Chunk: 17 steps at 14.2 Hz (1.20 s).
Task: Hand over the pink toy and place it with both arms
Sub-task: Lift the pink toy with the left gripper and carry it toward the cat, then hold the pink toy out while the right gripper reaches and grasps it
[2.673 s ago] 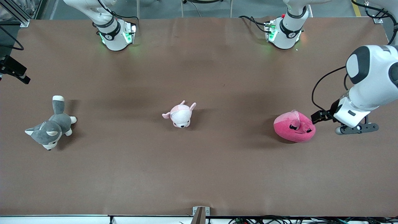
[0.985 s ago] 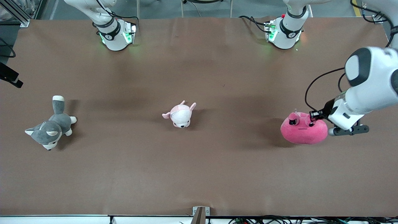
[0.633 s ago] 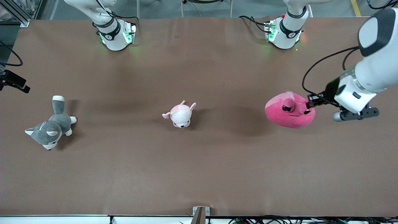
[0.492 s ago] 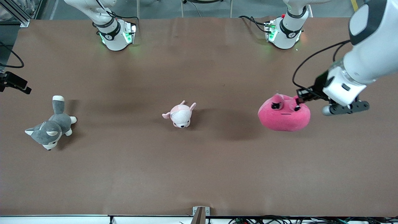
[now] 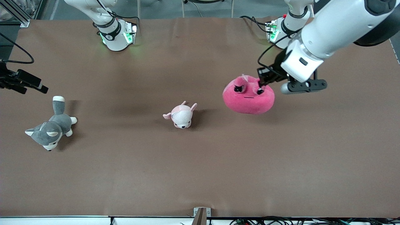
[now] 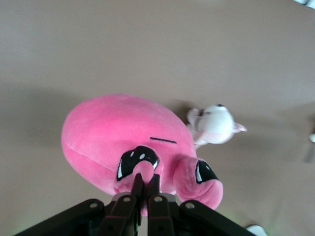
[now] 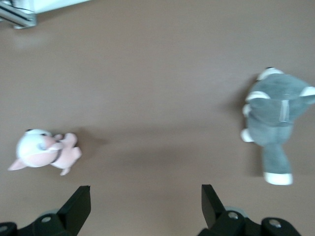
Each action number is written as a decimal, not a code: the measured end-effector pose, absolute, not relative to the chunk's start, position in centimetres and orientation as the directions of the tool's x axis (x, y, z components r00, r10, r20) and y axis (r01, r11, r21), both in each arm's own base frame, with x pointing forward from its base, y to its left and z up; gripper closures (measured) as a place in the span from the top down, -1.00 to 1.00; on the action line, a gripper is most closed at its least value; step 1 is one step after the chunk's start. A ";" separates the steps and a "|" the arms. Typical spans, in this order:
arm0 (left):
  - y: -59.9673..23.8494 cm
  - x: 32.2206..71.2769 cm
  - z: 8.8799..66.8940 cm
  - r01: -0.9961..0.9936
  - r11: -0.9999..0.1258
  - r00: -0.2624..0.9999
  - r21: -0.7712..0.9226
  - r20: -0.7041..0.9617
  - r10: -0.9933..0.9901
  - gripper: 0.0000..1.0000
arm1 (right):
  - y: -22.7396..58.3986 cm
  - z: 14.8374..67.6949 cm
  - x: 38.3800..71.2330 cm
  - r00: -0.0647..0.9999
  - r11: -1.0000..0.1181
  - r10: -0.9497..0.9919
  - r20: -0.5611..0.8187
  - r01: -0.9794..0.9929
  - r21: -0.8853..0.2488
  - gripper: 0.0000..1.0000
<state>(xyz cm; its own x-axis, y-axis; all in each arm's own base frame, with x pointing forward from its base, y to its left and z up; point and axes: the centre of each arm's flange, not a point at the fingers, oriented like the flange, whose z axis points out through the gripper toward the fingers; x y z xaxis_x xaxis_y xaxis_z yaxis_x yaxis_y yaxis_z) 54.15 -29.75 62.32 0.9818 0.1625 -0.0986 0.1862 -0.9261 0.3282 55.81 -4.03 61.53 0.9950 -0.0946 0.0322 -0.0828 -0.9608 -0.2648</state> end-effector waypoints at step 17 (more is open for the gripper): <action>-52.4 48.2 58.6 0.617 -0.521 0.783 0.590 -0.393 0.482 -0.88 | 15.9 60.5 55.4 0.988 -0.832 -0.055 -0.143 -0.125 -0.540 0.32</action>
